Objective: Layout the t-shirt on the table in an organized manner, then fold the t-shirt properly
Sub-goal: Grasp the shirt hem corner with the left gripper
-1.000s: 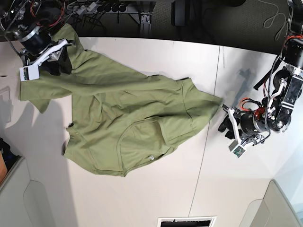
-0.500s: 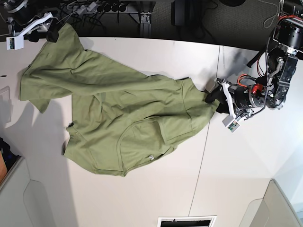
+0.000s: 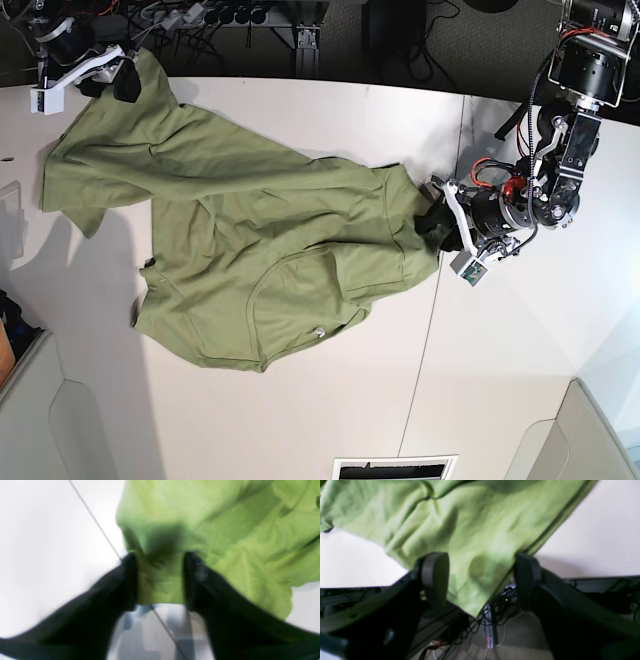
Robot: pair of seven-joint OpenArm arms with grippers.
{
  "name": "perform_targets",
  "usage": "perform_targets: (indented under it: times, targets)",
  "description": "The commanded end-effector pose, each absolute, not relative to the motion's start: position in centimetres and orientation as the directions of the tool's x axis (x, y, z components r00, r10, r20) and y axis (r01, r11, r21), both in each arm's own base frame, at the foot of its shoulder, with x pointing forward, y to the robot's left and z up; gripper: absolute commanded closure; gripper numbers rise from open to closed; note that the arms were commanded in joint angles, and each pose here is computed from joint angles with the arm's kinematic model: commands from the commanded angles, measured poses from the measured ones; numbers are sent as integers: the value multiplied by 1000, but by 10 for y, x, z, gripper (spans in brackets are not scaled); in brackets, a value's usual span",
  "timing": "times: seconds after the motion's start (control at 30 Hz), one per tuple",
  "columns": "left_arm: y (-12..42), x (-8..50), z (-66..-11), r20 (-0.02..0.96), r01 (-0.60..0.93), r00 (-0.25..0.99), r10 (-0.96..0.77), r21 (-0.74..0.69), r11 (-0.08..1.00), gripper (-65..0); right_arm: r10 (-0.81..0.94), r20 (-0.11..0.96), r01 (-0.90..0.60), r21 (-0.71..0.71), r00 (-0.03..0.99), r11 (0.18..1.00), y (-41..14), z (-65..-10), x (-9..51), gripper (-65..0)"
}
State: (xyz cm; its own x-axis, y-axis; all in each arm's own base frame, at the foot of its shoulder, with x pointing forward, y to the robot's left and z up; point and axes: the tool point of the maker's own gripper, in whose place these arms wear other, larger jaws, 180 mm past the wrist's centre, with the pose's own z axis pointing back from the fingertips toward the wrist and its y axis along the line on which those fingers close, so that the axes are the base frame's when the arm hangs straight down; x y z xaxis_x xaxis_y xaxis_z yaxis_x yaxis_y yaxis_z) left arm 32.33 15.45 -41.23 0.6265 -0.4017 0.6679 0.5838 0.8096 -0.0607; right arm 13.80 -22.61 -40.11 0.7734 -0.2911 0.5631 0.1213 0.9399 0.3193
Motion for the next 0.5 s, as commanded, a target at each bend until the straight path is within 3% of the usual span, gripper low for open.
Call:
perform_targets:
  times: [0.0, 0.17, 0.27, 0.33, 0.43, 0.47]
  targets:
    - [163, 327, -408, 658, 585, 624, -422, -34, 811, -203, -285, 588, 100, 327, 756, 940, -224, -394, 143, -403]
    - [169, 326, -408, 649, 584, 626, -431, -24, 812, -171, -281, 580, 80, 347, 765, 934, -213, -396, 145, -402]
    - [171, 326, -408, 647, 583, 626, -434, -19, 812, -70, -277, 579, 70, 353, 767, 933, -209, -396, 146, -389]
    - [171, 326, -407, 649, 583, 626, -433, -21, 812, 0, -276, 580, 68, 354, 766, 933, -208, -396, 146, -285]
    - [171, 327, -407, 649, 584, 625, -433, -20, 812, 0, -278, 592, 66, 354, 757, 933, -209, -394, 150, -26]
    - [171, 326, -407, 648, 584, 626, -434, -20, 812, 0, -278, 594, 66, 354, 755, 933, -209, -394, 151, 0]
